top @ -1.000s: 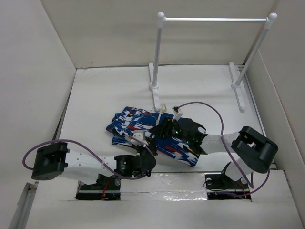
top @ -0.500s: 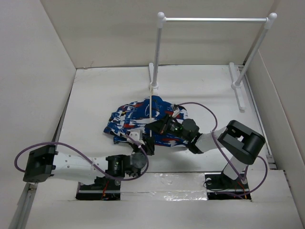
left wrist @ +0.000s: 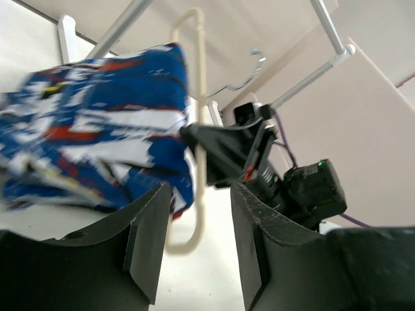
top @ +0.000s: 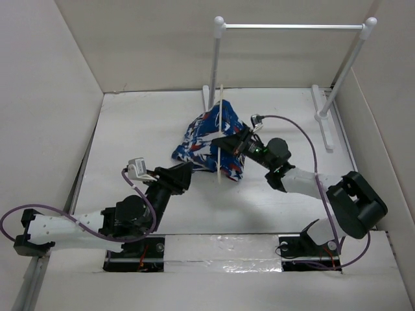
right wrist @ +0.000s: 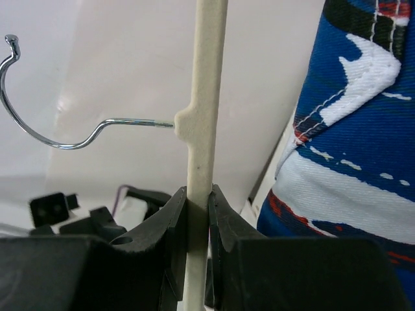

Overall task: Place the trousers on the hanger
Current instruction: Place the trousers on the hanger, then place the hanger at the clothesline.

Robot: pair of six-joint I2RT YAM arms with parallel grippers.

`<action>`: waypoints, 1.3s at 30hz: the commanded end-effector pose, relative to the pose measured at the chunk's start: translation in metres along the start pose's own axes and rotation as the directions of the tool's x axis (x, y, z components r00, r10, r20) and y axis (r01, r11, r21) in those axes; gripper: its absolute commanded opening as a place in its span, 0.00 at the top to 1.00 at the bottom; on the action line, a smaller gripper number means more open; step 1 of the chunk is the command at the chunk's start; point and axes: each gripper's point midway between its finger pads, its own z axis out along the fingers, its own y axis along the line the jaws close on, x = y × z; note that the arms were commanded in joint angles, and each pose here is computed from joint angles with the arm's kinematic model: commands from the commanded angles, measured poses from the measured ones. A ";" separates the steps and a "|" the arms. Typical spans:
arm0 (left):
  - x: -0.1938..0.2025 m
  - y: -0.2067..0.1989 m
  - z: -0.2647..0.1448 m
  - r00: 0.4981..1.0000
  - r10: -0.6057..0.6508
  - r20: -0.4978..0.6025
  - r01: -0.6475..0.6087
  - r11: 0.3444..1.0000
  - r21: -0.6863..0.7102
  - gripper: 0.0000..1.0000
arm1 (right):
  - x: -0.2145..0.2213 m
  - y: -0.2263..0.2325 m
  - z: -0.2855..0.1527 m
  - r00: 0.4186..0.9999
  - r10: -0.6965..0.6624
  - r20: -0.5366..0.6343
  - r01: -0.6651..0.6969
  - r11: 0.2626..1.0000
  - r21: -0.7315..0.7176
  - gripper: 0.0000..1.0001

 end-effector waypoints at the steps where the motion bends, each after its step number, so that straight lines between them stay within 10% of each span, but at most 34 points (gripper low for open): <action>1: -0.020 -0.001 -0.003 0.999 0.036 0.009 -0.036 0.999 -0.016 0.61 | -0.054 0.092 0.002 0.979 -0.162 0.125 0.187 0.956 -0.224 1.00; 13: -0.079 0.002 -0.012 0.988 0.151 0.034 -0.148 0.986 -0.075 0.58 | -0.184 0.122 0.002 0.906 -0.363 0.216 0.386 0.920 -0.071 1.00; 39: -0.047 0.004 -0.010 0.984 0.175 -0.016 -0.176 0.979 -0.100 0.49 | -0.357 0.143 -0.026 0.864 -0.399 0.306 0.415 0.910 0.016 1.00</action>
